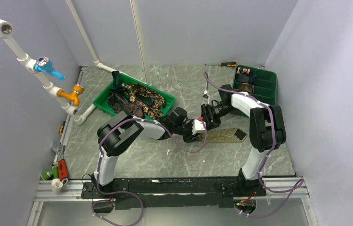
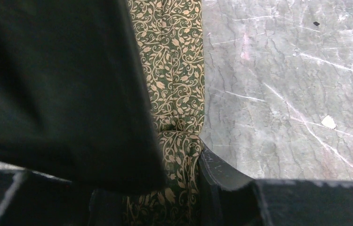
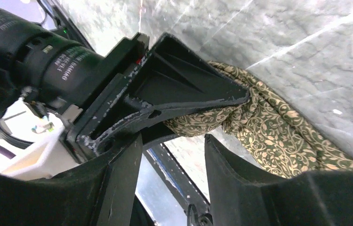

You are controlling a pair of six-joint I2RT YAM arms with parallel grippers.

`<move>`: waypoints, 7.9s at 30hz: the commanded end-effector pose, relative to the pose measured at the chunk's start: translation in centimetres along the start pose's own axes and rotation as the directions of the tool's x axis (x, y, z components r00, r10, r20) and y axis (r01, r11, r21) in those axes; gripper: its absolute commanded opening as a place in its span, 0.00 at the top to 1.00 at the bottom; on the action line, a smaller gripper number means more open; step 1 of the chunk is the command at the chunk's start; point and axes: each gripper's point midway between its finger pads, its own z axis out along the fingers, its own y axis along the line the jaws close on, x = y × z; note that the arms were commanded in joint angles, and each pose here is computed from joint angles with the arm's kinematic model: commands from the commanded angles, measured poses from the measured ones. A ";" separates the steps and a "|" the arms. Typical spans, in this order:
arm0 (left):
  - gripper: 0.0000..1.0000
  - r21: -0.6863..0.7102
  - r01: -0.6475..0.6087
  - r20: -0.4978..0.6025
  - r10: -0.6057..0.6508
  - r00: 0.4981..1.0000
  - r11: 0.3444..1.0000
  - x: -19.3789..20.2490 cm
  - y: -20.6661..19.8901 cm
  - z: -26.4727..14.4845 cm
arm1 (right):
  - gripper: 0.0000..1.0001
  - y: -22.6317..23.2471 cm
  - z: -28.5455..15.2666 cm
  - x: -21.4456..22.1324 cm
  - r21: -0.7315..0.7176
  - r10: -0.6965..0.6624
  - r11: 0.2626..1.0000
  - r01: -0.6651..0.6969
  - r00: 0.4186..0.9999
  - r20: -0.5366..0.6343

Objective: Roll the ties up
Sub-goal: Roll the tie at the center of the board.

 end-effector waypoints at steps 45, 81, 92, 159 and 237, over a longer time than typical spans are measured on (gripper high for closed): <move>0.22 0.057 -0.117 0.101 0.111 0.989 0.992 -3.1 0.5 1.5 | 1.00 -12.8 1.2 2.1 0.274 0.310 0.913 -0.301 0.951 0.013; 0.73 -0.101 0.318 -0.303 -0.334 0.892 0.943 8.8 -2.9 -3.7 | 0.37 -0.4 2.9 -0.9 -0.039 -0.065 0.997 0.063 0.998 -0.026; 0.70 -0.058 0.278 -0.305 -0.282 0.909 0.959 8.6 -2.7 -3.5 | 1.00 -3.5 3.1 -1.1 0.014 0.013 1.000 -0.012 1.000 -0.029; 0.72 -0.060 0.237 -0.163 -0.243 0.956 0.970 8.7 -2.1 -0.8 | 0.42 0.9 2.3 -1.8 -0.107 -0.024 0.994 0.023 1.000 -0.005; 0.67 0.022 0.249 -0.178 -0.241 0.954 0.968 6.8 -1.2 0.0 | 0.62 -3.9 2.6 -1.4 -0.005 0.065 0.998 -0.065 0.997 -0.031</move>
